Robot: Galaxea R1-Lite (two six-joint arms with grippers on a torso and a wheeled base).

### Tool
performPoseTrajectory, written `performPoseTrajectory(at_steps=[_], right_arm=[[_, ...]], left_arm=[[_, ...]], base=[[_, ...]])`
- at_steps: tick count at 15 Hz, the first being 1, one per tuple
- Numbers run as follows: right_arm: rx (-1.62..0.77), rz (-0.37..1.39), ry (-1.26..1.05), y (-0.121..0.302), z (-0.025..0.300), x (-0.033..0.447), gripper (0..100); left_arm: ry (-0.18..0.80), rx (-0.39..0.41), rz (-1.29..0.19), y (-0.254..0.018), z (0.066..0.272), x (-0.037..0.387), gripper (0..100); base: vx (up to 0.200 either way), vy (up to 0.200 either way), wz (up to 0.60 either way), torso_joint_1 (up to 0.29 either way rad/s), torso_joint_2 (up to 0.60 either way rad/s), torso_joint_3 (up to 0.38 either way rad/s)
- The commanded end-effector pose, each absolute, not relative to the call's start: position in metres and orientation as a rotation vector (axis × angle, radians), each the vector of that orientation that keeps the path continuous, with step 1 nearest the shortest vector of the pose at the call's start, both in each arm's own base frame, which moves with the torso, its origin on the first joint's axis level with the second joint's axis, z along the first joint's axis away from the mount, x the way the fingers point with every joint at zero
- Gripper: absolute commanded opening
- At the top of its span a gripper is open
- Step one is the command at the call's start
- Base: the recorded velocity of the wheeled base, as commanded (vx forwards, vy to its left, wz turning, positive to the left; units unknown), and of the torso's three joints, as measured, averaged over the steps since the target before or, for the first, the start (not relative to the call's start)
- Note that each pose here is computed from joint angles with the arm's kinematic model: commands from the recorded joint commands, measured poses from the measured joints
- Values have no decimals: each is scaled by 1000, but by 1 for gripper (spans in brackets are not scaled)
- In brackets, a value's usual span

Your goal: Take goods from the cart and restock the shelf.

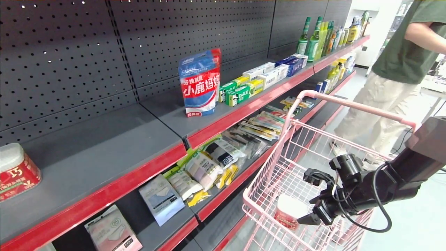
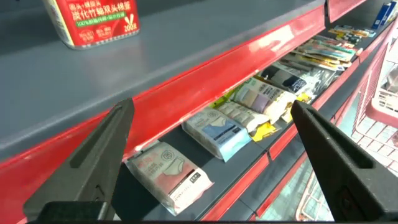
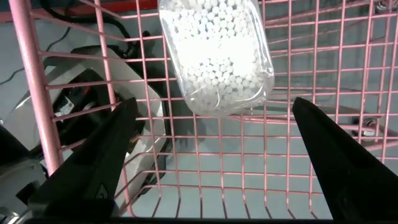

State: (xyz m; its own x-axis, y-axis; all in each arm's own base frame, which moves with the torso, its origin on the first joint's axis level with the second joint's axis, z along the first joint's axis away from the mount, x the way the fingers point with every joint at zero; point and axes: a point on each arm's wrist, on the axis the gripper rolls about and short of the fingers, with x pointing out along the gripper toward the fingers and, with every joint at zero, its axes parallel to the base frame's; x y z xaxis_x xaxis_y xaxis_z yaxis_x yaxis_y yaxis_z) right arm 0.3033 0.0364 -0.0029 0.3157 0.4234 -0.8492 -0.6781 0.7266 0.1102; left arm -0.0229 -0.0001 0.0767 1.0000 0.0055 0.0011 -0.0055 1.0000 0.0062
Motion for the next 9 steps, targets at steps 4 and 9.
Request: performPoseTrajectory(at_steps=[4,9], right_arm=[[-326,777,984,44,-1,303,100],[-336,847,982,62,-21,306,100]], left_arm=[[0,6,6,0,76,-23,100],[-2,6,6,0,77,-23,100]], base=[[0,0,0,-19,51,33],[0,0,0,0,0,0]])
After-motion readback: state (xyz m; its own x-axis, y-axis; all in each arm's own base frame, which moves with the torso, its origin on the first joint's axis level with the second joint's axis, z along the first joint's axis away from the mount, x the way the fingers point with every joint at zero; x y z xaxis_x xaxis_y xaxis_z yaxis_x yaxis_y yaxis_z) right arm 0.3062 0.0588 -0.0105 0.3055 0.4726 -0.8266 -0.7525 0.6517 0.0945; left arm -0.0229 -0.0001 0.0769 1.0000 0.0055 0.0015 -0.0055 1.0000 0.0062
